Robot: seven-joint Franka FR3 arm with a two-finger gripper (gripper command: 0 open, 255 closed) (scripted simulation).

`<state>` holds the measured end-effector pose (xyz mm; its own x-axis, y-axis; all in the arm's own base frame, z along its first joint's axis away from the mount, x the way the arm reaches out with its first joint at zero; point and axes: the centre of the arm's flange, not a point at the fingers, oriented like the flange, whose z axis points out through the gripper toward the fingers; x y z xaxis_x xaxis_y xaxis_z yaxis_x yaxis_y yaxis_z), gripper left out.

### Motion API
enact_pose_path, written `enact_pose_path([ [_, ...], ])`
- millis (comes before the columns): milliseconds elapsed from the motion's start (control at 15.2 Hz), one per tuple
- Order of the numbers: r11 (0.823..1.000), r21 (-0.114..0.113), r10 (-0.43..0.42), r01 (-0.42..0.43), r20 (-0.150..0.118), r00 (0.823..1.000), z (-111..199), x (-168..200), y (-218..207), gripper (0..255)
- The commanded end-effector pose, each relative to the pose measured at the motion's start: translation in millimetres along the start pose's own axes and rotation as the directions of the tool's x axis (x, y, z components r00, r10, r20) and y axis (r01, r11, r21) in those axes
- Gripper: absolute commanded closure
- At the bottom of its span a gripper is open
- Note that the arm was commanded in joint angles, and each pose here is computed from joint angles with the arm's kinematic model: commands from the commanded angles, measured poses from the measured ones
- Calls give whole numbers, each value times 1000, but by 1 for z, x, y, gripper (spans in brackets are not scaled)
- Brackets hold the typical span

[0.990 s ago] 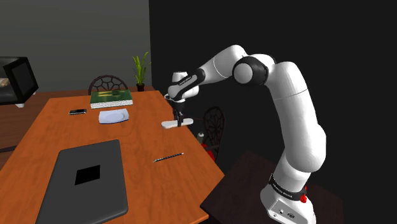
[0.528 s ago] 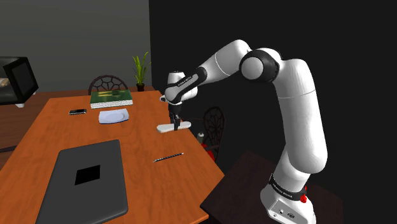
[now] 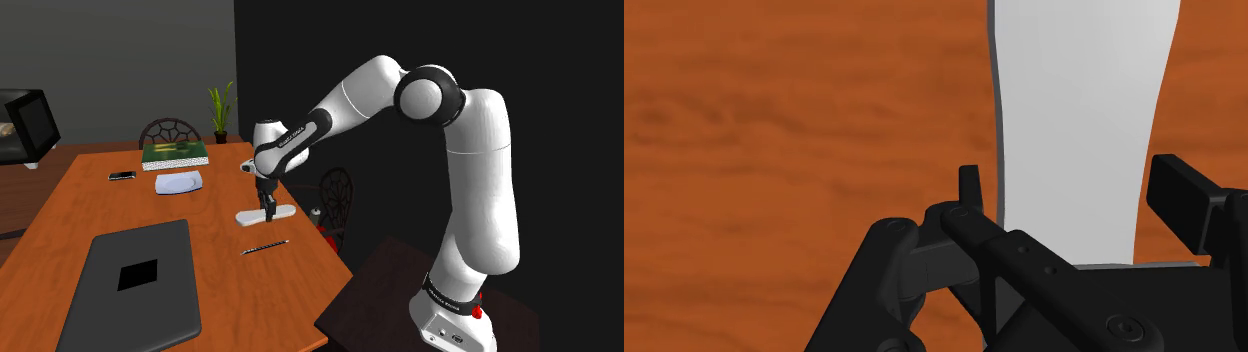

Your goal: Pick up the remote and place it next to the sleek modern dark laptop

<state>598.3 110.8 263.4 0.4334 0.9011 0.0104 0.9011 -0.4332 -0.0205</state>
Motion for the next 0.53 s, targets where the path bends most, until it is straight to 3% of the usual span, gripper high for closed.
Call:
enact_pose_path([
  [0,1000,-1,1,-1,0,1000,0,15,-24,255],
  [462,1000,-1,1,-1,0,1000,2,68,-100,255],
])
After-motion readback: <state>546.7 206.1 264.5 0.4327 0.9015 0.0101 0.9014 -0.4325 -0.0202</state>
